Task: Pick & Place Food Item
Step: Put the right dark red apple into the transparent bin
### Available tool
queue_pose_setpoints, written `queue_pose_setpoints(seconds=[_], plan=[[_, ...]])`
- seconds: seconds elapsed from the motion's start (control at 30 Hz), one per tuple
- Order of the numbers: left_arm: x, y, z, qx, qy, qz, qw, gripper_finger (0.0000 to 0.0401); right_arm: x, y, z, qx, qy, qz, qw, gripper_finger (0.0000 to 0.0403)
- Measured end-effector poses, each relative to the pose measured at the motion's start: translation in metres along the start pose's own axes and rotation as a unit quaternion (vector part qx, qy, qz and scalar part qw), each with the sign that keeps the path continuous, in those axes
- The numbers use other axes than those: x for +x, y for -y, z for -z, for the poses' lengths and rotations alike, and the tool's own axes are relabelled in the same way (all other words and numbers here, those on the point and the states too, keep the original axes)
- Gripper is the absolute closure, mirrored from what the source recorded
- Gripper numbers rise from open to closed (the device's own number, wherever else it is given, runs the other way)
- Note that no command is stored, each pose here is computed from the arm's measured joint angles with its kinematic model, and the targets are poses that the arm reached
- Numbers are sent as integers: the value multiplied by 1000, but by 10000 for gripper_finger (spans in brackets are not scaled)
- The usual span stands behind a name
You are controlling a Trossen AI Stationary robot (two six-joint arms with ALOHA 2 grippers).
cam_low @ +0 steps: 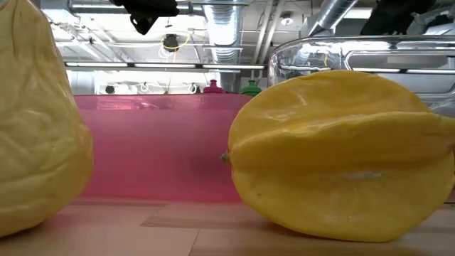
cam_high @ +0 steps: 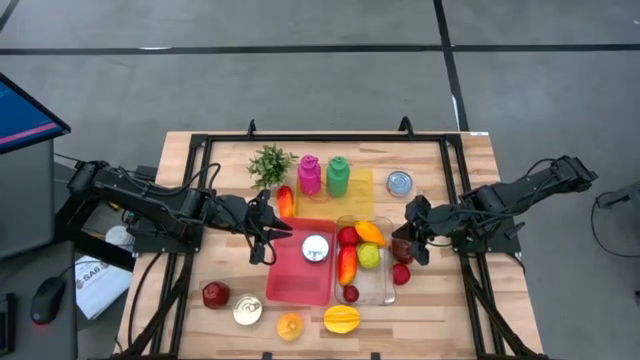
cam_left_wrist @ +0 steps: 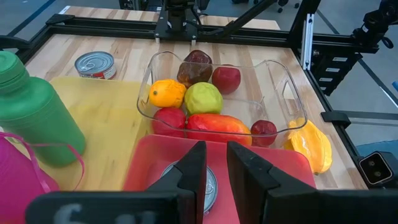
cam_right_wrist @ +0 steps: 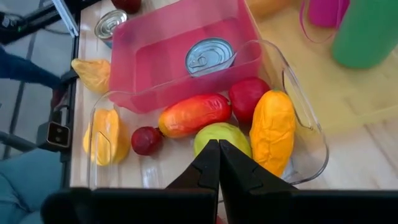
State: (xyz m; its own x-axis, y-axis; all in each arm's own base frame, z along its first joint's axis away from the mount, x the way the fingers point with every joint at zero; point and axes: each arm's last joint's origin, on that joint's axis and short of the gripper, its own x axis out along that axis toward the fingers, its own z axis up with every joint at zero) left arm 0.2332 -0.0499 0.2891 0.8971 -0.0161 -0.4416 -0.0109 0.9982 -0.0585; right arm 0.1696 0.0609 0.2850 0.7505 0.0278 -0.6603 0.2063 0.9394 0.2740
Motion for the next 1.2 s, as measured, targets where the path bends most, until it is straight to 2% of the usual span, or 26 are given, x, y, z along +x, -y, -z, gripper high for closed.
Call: queue_pose_setpoints(seconds=[0.1, 0.27, 0.63, 0.77, 1.0, 1.2], plan=[[0, 0, 0, 0, 0, 0, 1000, 348, 0, 0, 0, -33, 0, 0, 999, 388], [0, 0, 0, 0, 0, 0, 1000, 348, 0, -1, -1, -38, 4, -3, 999, 333], [0, 0, 0, 0, 0, 0, 1000, 348, 0, 0, -1, -47, 3, -2, 999, 148], [0, 0, 0, 0, 0, 0, 1000, 348, 0, 0, -1, -47, 3, -1, 999, 96], [0, 0, 0, 0, 0, 0, 1000, 348, 0, 1, 1, -57, -4, 3, 998, 46], [0, 0, 0, 0, 0, 0, 1000, 348, 0, 3, 4, -68, -20, 14, 997, 37]])
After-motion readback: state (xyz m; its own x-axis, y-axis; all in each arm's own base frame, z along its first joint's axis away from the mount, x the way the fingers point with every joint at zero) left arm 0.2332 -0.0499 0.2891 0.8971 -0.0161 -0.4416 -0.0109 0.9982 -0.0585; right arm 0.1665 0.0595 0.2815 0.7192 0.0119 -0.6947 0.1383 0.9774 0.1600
